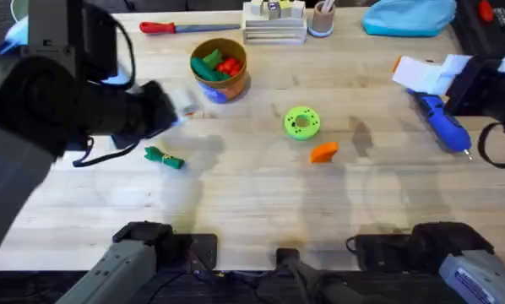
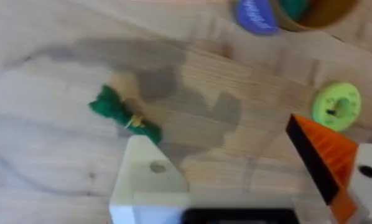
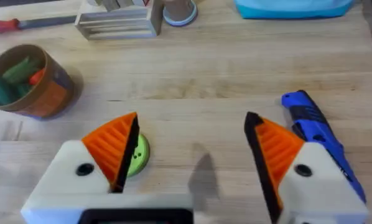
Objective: Pick up the gripper from the table and insert it into the empty holder that is missing its gripper. Then pick up a screw, insert it into the mounting hole, and use the screwdriver to tighten it. Finally, clean up the table by picking up the vegetable and placing it into the bucket.
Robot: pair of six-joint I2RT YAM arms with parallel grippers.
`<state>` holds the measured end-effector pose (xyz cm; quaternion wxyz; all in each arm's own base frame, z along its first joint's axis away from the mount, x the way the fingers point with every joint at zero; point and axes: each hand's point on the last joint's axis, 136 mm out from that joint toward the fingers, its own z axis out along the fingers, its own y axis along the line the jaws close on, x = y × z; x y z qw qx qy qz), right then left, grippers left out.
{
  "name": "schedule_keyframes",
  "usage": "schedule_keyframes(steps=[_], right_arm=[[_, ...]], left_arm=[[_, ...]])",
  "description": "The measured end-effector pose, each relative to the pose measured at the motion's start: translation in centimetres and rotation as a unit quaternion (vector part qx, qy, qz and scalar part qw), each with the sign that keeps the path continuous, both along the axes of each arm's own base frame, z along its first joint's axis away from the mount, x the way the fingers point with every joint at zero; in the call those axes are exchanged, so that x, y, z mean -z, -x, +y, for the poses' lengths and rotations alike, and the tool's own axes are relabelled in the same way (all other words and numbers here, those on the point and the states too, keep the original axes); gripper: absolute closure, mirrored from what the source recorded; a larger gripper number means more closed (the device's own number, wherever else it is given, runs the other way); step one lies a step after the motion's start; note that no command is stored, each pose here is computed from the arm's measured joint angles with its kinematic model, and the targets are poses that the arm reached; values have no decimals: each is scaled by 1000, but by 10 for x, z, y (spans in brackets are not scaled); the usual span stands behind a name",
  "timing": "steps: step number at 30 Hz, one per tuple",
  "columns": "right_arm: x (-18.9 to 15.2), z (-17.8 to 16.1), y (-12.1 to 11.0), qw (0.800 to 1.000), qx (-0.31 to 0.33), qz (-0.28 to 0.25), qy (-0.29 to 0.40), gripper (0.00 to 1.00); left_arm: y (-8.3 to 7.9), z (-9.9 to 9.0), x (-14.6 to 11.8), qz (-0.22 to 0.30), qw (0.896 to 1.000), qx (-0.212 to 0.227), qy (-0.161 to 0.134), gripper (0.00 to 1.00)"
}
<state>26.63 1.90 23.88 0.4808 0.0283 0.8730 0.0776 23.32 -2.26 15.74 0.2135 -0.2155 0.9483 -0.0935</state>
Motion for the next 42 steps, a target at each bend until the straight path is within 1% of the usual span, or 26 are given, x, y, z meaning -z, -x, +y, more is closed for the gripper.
schedule_keyframes(steps=[1,2,4,5,7,9,10,12,13,14,15,16,19,20,23,28,30,32,34,36,40,42], right_arm=[[0,0,0,1000,0,0,0,10],[0,0,0,1000,0,0,0,10],[0,0,0,1000,0,0,0,9],[0,0,0,1000,0,0,0,10],[0,0,0,1000,0,0,0,10],[0,0,0,1000,0,0,0,10],[0,0,0,1000,0,0,0,10],[0,0,0,1000,0,0,0,10],[0,0,0,1000,0,0,0,10],[0,0,0,1000,0,0,0,10],[0,0,0,1000,0,0,0,10],[0,0,0,1000,0,0,0,10],[0,0,0,1000,0,0,0,10],[0,0,0,1000,0,0,0,10],[0,0,0,1000,0,0,0,10],[0,0,0,1000,0,0,0,10],[0,0,0,1000,0,0,0,10],[0,0,0,1000,0,0,0,10],[0,0,0,1000,0,0,0,10],[0,0,0,1000,0,0,0,10],[0,0,0,1000,0,0,0,10],[0,0,0,1000,0,0,0,10]], left_arm=[[-2,-11,-6,-17,999,36,3,97],[-3,-25,-14,-38,996,76,8,30],[-7,-53,-31,-88,984,155,18,7],[-7,-68,-40,-115,974,194,23,6],[-7,-93,-59,-165,952,258,30,6],[-6,-121,-80,-221,921,317,37,6],[-4,-132,-90,-247,907,340,40,7],[-3,-150,-109,-292,881,370,44,8],[-4,-155,-117,-310,871,378,46,8],[-5,-159,-123,-323,864,382,46,8],[-5,-161,-126,-330,861,385,45,9],[-4,-161,-126,-328,860,388,44,8],[3,-156,-113,-297,869,393,39,8],[4,-156,-112,-295,870,394,38,8],[2,-157,-115,-303,867,394,36,8],[-5,-154,-120,-318,867,383,23,8],[-9,-154,-126,-334,861,383,13,8],[-14,-156,-137,-363,846,390,-2,8],[-18,-157,-147,-394,827,400,-19,8],[-18,-157,-153,-421,809,409,-35,8],[-9,-155,-150,-468,778,416,-50,8],[-1,-154,-145,-498,759,417,-49,8]])
